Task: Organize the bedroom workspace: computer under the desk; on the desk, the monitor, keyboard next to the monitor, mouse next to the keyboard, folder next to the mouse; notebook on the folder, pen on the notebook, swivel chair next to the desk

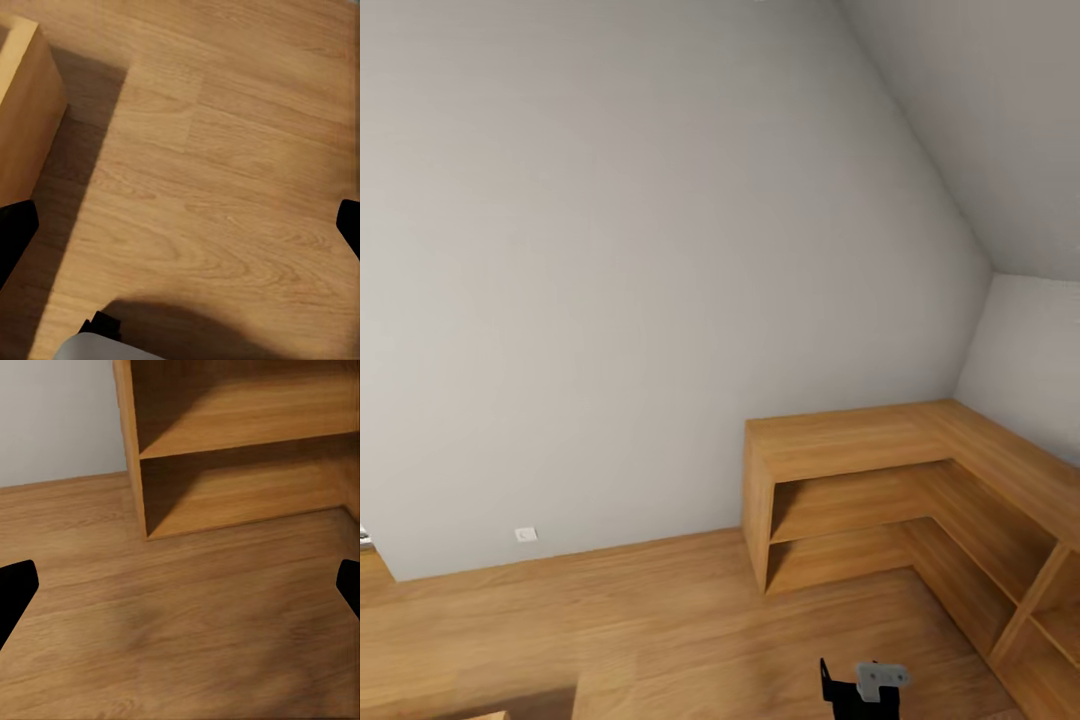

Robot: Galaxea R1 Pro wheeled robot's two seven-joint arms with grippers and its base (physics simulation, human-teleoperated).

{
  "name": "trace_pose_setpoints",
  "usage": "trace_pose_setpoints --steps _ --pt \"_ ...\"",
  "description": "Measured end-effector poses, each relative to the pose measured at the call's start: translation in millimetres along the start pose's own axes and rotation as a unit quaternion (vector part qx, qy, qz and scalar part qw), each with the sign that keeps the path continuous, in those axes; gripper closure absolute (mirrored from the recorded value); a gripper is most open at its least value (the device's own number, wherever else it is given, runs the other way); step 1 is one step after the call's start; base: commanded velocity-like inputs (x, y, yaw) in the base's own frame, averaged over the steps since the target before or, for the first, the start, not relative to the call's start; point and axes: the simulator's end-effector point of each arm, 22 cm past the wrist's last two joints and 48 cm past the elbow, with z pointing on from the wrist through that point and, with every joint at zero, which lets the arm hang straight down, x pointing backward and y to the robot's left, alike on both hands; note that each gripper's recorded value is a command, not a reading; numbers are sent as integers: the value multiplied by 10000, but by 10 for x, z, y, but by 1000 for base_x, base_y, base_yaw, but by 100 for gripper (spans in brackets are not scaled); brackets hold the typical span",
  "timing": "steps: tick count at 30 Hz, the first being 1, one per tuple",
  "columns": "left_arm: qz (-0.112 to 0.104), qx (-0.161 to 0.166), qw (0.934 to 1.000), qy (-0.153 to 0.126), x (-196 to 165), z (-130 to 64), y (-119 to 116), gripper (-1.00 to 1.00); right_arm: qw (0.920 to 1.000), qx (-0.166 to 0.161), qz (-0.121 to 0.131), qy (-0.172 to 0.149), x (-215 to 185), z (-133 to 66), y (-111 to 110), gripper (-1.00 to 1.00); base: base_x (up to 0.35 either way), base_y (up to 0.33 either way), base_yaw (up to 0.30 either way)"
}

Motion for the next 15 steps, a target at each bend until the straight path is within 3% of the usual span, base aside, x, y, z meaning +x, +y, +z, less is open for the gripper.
trace_pose_setpoints --steps 15 --pt "-6 24 10000 -63 -54 1 -16 -100 9998 35 -20 179 226 -148 -41 -100 3 0 -192"
